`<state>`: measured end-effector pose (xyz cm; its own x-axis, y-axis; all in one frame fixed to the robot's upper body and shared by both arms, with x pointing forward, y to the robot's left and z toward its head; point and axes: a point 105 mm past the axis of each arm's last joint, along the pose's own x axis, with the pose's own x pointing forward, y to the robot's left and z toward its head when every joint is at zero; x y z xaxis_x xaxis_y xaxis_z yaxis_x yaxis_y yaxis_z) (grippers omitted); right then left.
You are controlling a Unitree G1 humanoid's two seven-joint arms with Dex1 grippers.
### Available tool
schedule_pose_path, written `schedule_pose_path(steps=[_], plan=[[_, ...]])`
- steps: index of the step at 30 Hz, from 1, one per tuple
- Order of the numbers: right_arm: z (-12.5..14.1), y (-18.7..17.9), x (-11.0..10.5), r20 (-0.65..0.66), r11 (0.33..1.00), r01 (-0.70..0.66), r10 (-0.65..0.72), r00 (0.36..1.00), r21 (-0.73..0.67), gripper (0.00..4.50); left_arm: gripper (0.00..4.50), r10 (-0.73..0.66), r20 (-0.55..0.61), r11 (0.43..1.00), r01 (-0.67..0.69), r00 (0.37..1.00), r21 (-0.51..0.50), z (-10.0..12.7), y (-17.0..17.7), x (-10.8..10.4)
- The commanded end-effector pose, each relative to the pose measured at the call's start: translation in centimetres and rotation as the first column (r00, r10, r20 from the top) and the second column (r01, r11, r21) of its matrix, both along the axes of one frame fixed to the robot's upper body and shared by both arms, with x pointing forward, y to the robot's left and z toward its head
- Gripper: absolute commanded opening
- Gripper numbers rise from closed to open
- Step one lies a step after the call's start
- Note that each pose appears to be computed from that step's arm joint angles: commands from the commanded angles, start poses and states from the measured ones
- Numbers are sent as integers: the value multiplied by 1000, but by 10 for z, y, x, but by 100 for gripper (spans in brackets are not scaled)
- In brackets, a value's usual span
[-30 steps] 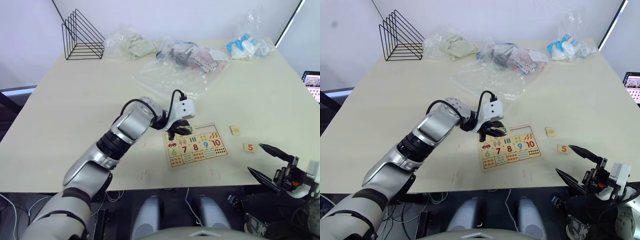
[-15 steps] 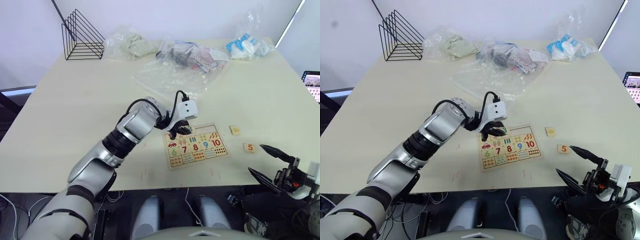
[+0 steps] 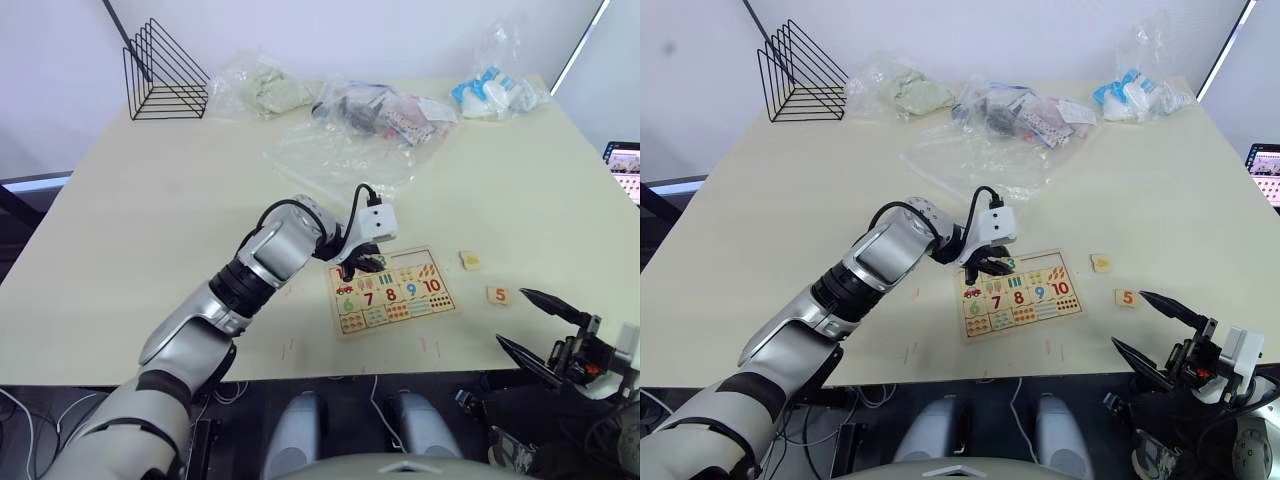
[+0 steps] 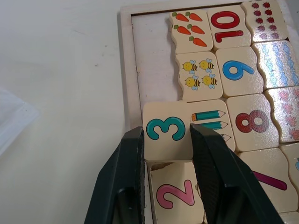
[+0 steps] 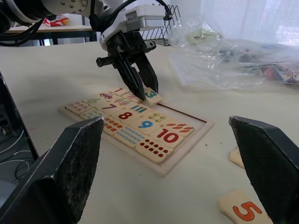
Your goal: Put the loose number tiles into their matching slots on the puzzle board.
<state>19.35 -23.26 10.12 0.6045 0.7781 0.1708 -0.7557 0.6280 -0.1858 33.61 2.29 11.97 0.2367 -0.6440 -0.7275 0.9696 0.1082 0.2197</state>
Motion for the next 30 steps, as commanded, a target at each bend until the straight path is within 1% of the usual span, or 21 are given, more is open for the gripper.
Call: schedule_pose_path(steps=[1,23,30], plan=[[9,0,-1,38,1000,2,-2,999,-10,450,93,-33,41,999,33,999,-1,10,-6,0],[10,1,-1,42,1000,12,-12,999,-16,450,93,-39,55,999,39,998,9,3,-7,2],[10,1,-1,41,1000,13,-13,999,-16,450,93,-36,71,999,35,997,15,2,-6,5]])
